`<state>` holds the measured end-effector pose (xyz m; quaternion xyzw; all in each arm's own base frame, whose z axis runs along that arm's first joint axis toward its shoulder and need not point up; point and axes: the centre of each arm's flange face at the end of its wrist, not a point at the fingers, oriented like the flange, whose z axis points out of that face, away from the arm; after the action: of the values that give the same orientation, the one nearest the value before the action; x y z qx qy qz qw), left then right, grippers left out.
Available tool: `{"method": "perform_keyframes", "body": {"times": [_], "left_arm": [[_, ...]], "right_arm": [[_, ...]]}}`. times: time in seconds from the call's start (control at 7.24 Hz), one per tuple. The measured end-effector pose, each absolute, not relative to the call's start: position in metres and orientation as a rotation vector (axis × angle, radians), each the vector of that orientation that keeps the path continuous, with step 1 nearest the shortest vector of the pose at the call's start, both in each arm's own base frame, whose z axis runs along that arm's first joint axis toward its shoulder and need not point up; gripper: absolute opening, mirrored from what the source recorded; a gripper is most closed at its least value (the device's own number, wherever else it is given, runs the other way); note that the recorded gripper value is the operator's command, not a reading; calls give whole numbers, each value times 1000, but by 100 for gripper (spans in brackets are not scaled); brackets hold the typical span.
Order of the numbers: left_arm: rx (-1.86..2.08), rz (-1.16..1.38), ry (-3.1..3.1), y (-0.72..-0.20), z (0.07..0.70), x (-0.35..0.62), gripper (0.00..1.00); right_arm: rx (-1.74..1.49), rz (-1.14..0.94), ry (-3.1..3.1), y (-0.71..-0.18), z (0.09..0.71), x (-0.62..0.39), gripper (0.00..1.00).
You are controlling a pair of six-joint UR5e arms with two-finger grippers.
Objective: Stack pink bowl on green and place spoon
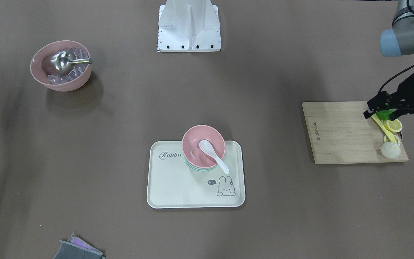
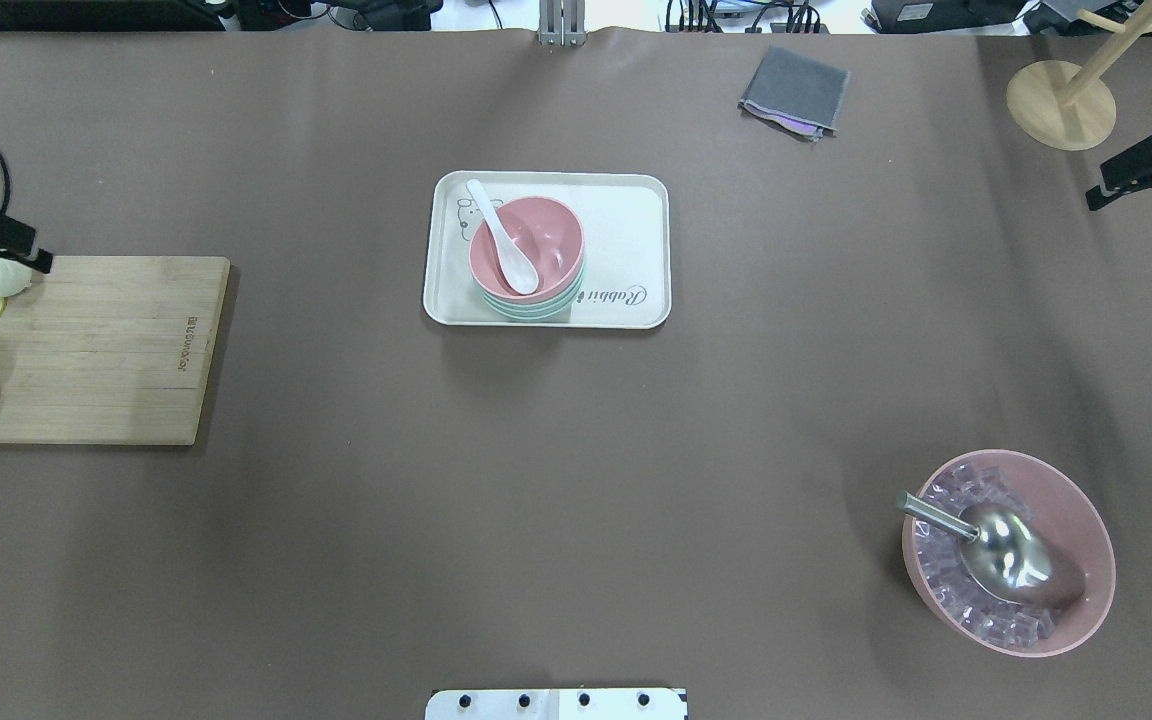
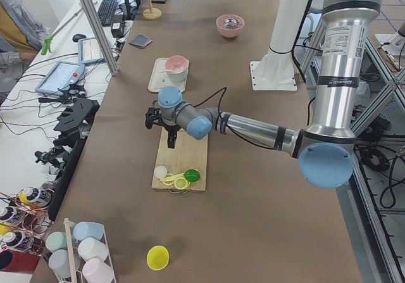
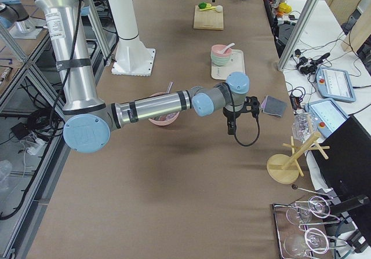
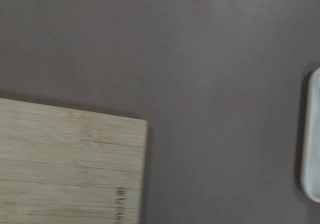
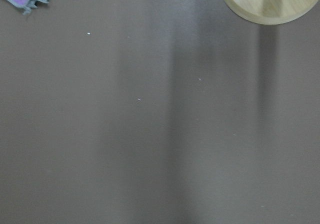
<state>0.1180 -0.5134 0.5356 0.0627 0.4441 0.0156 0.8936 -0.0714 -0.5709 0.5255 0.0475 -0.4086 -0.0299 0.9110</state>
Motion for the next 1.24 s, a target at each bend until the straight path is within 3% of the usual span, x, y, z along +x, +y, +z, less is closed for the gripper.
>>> {"method": "perform_keyframes", "body": {"times": [0.55,1.24], "left_arm": [[143,201,803,-508,621,-3,98],[66,170,793,-505,625,-25,98]], "right_arm": [[58,-203,-807,-570,592,-14,100],[57,-220,-816,-561,606,-9,100]]}}
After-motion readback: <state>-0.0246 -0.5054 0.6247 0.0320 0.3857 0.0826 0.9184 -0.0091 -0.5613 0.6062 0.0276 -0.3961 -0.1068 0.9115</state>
